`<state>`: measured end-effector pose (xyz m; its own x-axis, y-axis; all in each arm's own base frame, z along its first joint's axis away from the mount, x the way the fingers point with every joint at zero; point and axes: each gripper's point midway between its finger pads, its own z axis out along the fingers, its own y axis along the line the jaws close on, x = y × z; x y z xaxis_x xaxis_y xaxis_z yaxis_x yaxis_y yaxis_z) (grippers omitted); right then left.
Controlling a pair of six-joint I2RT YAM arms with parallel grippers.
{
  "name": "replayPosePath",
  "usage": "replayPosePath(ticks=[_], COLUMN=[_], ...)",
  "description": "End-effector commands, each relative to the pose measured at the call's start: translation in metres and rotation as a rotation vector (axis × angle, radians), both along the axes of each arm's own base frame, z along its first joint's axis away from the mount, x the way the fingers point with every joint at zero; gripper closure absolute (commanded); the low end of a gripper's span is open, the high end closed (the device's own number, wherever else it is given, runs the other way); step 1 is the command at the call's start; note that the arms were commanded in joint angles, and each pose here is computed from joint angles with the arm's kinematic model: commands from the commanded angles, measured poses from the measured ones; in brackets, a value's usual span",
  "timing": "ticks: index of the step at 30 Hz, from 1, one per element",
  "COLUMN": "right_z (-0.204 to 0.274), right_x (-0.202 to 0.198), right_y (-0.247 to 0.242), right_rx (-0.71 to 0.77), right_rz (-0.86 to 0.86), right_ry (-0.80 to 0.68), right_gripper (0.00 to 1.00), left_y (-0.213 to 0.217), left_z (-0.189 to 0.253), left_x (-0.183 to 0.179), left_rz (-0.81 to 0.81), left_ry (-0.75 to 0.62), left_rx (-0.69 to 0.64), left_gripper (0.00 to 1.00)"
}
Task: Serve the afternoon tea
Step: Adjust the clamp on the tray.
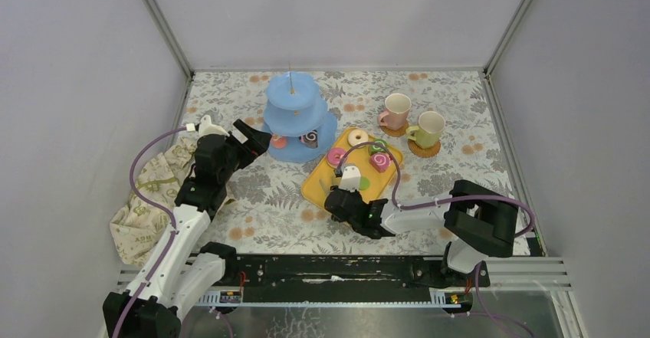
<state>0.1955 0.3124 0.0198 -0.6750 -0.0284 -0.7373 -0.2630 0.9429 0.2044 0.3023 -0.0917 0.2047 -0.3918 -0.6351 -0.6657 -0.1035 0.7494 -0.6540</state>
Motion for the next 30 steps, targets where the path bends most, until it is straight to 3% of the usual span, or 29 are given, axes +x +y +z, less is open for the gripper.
replayPosePath(ticks=[1, 30], right_z=[-0.001, -0.055], right_x=[0.007, 0.013], right_y=[0.002, -0.004], right_rx=[0.014, -0.213], right_rz=[-0.044, -0.076], right_ry=[-0.044, -0.120], right_gripper=[0.65, 0.48], left_y=[-0.005, -0.005], left_z=[0.009, 0.006], left_x=[0.003, 0.005], left_rz=[-0.015, -0.021], left_ry=[-0.044, -0.029], left_rx=[-0.024, -0.005], left_gripper=[0.00, 0.00])
